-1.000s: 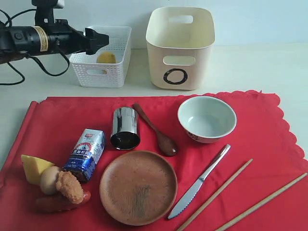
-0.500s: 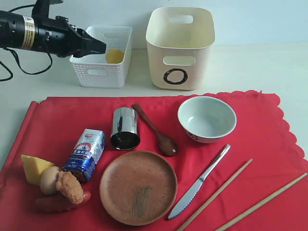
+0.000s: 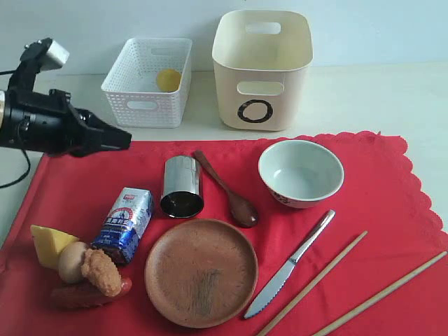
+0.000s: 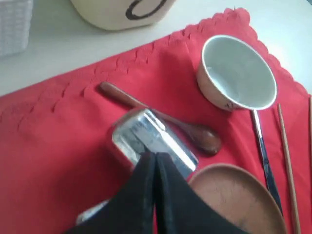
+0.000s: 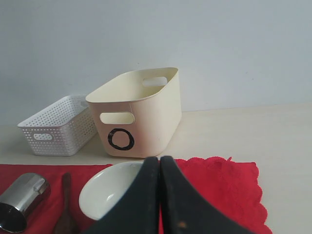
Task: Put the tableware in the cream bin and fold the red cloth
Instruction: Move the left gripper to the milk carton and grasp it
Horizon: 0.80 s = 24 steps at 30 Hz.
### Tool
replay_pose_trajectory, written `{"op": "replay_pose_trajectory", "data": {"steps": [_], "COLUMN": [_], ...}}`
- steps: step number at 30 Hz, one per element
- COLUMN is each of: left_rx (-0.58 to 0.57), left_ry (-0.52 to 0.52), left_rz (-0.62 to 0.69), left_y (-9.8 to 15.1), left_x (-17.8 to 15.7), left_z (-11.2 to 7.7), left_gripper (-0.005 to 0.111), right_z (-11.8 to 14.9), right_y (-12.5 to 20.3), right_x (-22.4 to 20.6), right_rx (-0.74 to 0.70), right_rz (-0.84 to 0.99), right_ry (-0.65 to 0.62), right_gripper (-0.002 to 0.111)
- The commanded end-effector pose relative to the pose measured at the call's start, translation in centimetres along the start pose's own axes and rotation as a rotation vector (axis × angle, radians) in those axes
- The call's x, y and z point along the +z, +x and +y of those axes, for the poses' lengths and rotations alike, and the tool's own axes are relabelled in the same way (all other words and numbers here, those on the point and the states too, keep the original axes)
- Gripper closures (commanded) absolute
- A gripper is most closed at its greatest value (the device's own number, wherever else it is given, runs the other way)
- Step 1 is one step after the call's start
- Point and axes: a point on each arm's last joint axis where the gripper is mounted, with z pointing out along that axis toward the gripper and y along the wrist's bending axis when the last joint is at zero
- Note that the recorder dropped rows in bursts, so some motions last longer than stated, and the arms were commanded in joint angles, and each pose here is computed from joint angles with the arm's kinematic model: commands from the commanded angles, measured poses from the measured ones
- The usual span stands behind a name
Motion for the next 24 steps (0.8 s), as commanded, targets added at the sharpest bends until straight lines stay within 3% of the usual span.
{"op": "replay_pose_trajectory", "data": {"steps": [1, 4, 9, 17, 20, 24], "left_rx": [0.009, 0.02, 0.057, 0.006, 0.007, 0.005], "left_ry": [-0.083, -0.129, -0.062, -0.094, -0.13, -0.161], "left_rz": [0.058, 0.109, 0.154, 0.154, 0.15, 0.147], "left_y": [3.0, 4.4, 5.3, 5.3, 5.3, 5.3], "left_x": [0.0, 0.7, 1.7, 1.8, 1.7, 1.7], "left_z": [-0.8, -1.3, -3.1, -3.0, -2.7, -2.4], "left_gripper": [0.106, 0.106, 0.106, 0.106, 0.095, 0.068], "right_z": [0.0, 0.0, 0.0, 0.0, 0.0, 0.0], "right_y": [0.0, 0.0, 0.0, 0.0, 0.0, 0.0], "right_x": [0.0, 0.0, 0.0, 0.0, 0.0, 0.0], "right_rx": [-0.008, -0.008, -0.008, -0.008, -0.008, -0.008], "right_rz": [-0.01, -0.01, -0.01, -0.01, -0.01, -0.01], "right_ry": [-0.001, -0.001, -0.001, -0.001, -0.001, -0.001], "right_gripper": [0.108, 0.108, 0.108, 0.108, 0.108, 0.108]}}
